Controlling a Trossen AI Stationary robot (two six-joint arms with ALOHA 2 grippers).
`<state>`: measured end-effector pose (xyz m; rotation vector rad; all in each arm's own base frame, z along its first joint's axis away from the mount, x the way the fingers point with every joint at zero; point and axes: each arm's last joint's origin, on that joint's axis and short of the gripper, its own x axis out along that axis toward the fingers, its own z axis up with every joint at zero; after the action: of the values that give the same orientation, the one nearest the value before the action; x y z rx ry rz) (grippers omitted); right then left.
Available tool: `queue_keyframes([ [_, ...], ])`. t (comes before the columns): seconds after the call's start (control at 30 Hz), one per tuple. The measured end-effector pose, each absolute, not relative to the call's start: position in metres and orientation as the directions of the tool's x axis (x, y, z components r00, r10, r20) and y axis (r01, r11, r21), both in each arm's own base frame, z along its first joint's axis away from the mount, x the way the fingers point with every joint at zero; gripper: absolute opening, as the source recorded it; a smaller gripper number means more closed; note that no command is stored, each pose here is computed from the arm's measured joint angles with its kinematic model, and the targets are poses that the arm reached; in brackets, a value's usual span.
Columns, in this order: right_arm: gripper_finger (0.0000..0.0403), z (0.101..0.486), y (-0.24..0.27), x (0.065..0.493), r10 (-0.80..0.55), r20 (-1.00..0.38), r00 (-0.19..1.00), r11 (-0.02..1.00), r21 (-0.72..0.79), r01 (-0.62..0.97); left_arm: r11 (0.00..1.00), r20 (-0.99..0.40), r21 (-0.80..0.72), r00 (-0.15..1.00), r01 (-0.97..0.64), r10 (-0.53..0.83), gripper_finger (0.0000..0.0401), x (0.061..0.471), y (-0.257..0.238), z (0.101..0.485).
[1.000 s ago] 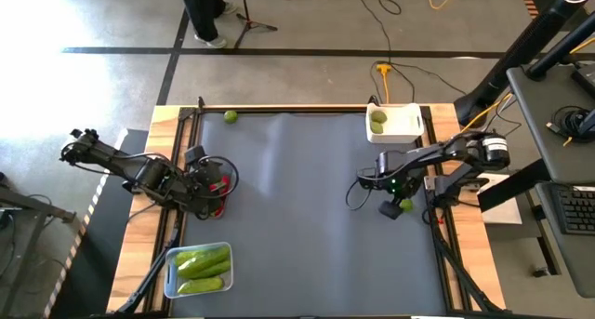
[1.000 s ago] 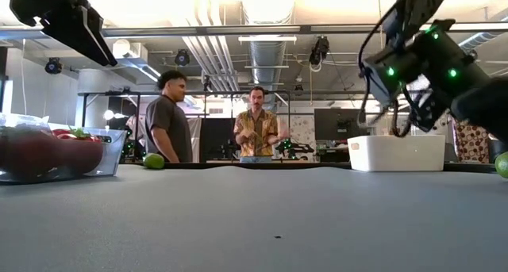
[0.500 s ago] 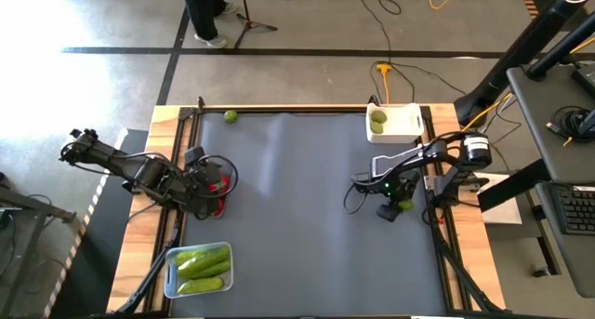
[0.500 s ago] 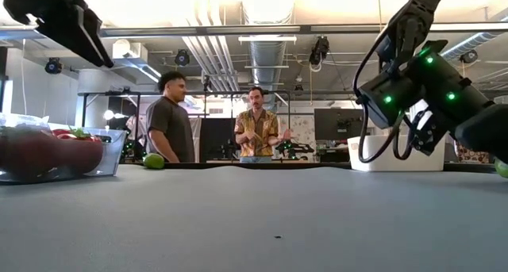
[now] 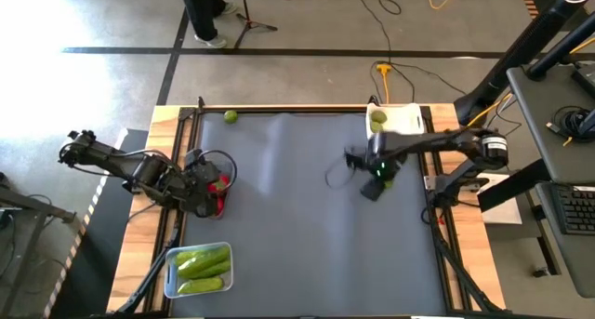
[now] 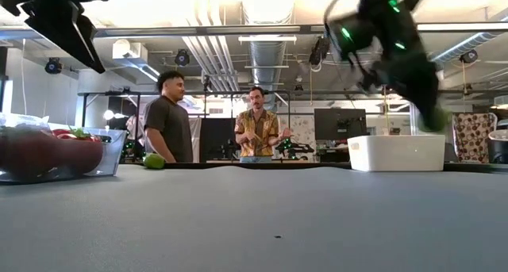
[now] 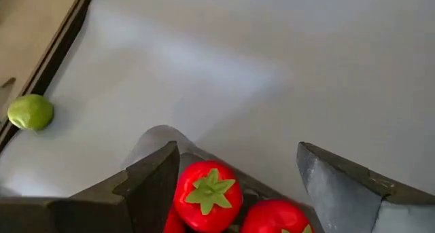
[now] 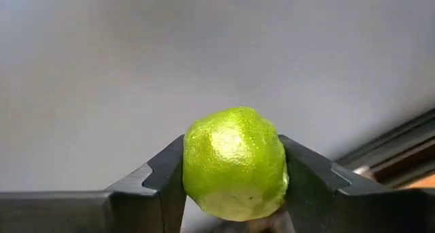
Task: Sort produce into baskets
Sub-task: Put the right lime into the white bin
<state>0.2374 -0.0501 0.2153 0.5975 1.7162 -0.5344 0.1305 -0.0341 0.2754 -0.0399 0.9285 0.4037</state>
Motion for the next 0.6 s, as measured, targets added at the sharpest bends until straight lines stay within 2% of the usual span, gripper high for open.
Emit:
queue_keyframes([
  [0.1, 0.018, 0.25, -0.084, 0.242, -0.052, -0.996, -0.076, 0.699, -0.09, 0.709, 0.915, -0.794, 0.118, 0.516, -0.387, 0.321, 0.0278, 0.13, -0.025, 0.277],
  [0.27, 0.0178, 0.284, -0.155, 0.225, -0.261, -0.965, 0.011, 0.495, -0.124, 0.86, 0.894, -0.812, 0.14, 0.467, -0.427, 0.35, 0.0278, 0.135, 0.001, 0.285],
  [0.37, 0.0178, 0.286, -0.194, 0.209, -0.323, -0.945, 0.044, 0.356, -0.078, 0.931, 0.871, -0.82, 0.179, 0.419, -0.458, 0.39, 0.0278, 0.136, 0.02, 0.288],
  [0.47, 0.0177, 0.276, -0.221, 0.191, -0.333, -0.943, 0.018, 0.224, -0.06, 0.973, 0.837, -0.819, 0.229, 0.366, -0.497, 0.441, 0.0278, 0.133, 0.04, 0.291],
  [0.6, 0.0179, 0.255, -0.243, 0.177, -0.282, -0.958, -0.046, 0.153, -0.092, 0.984, 0.77, -0.815, 0.247, 0.304, -0.588, 0.494, 0.0278, 0.13, 0.062, 0.293],
])
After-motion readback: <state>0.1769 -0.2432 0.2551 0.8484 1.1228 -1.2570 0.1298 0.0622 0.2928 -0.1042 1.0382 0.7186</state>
